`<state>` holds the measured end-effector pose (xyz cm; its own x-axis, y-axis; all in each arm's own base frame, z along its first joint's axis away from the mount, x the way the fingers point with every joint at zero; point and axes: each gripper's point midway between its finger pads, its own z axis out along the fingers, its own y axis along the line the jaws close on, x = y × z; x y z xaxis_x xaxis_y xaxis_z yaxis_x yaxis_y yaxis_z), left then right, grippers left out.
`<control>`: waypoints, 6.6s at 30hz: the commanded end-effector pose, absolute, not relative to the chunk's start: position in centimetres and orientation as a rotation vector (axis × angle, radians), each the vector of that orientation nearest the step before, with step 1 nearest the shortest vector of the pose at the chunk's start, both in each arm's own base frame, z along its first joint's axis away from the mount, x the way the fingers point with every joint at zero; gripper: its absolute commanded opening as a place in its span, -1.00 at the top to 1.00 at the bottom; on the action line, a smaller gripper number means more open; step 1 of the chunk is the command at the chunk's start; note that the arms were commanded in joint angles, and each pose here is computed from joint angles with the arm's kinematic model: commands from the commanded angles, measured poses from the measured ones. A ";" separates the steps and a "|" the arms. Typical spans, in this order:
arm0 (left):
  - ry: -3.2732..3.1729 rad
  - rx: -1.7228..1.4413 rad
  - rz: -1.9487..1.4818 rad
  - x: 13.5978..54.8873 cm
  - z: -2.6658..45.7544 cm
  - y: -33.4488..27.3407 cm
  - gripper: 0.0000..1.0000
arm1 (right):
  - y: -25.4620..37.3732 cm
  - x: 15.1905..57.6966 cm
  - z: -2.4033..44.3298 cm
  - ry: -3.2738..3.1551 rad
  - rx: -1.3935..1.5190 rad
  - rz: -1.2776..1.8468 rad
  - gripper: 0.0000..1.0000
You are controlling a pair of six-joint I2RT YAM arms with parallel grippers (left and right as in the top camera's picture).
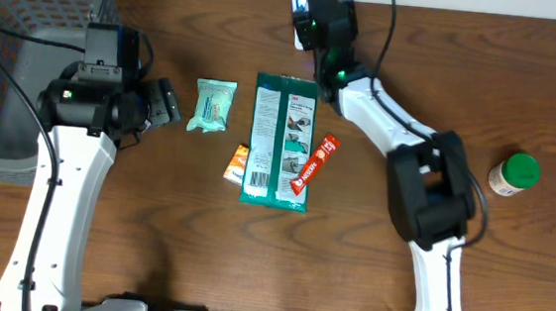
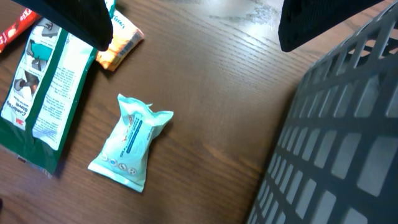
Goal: Scan the item barcode
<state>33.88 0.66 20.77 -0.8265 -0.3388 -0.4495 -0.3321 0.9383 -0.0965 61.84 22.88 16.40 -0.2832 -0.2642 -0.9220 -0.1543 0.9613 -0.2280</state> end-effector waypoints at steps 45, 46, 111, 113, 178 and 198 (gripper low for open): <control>2.626 -0.474 -0.022 34.0 20.7 0.7 -0.71 | -24.4 39.2 7.3 2.723 1.041 -0.007 -0.98; 2.626 -0.474 -0.022 34.0 20.7 0.7 -0.71 | -24.5 39.2 7.5 2.718 1.040 -0.008 -0.99; 2.626 -0.474 -0.022 34.0 20.7 0.7 -0.71 | 22.5 31.1 0.7 2.877 0.740 0.263 0.33; 2.626 -0.474 -0.022 34.0 20.7 0.7 -0.71 | 22.4 31.0 0.4 2.875 0.761 0.250 0.31; 2.626 -0.474 -0.022 34.0 20.7 0.7 -0.71 | 20.1 24.9 19.8 2.092 -0.843 1.705 0.98; 2.626 -0.475 -0.022 34.0 20.7 0.7 -0.71 | 5.6 32.1 11.0 2.621 -0.221 -0.798 0.98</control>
